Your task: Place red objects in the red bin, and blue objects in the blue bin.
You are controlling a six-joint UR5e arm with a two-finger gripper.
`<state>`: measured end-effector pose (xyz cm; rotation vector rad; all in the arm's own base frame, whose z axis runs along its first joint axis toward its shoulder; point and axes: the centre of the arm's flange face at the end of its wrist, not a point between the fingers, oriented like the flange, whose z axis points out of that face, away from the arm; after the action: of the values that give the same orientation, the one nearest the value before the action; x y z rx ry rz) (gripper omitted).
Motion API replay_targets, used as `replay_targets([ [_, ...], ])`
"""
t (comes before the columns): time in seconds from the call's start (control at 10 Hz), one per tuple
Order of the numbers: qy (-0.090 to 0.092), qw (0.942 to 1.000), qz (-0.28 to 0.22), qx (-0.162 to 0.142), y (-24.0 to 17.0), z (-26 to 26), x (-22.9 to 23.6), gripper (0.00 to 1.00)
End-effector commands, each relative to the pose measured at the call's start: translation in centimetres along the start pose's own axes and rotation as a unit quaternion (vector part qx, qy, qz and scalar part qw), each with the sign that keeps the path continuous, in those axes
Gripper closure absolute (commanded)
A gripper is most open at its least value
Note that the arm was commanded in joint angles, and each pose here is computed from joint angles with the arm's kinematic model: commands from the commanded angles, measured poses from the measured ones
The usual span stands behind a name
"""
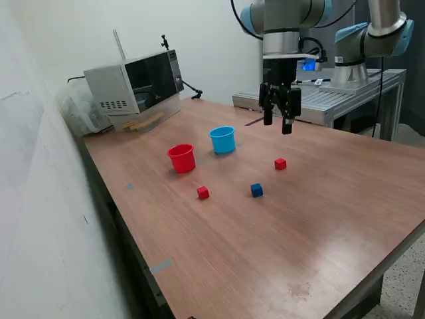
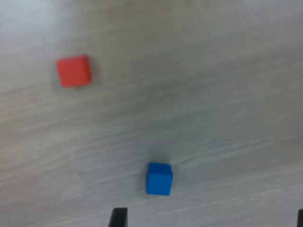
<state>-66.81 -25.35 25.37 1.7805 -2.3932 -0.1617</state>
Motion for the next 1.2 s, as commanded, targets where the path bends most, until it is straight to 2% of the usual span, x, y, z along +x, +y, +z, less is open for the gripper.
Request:
replay_targets([
  [0.0, -0.009, 0.9994, 0.031, 0.009, 2.7, 5.4, 1.4, 0.00],
  [0.2, -0.021, 0.9984, 0.045, 0.027, 3.6, 10.1, 1.2, 0.00],
  [0.4, -0.040, 0.9975, 0.046, 0.035, 3.6, 13.1, 0.7, 0.00],
  [0.6, -0.044, 0.9962, 0.067, 0.035, 5.7, 14.2, -1.9, 0.00],
  [1.0, -0.048, 0.9949, 0.078, 0.041, 6.6, 15.9, -3.6, 0.00],
  [1.1, -0.048, 0.9950, 0.076, 0.044, 6.4, 16.0, -3.7, 1.00],
])
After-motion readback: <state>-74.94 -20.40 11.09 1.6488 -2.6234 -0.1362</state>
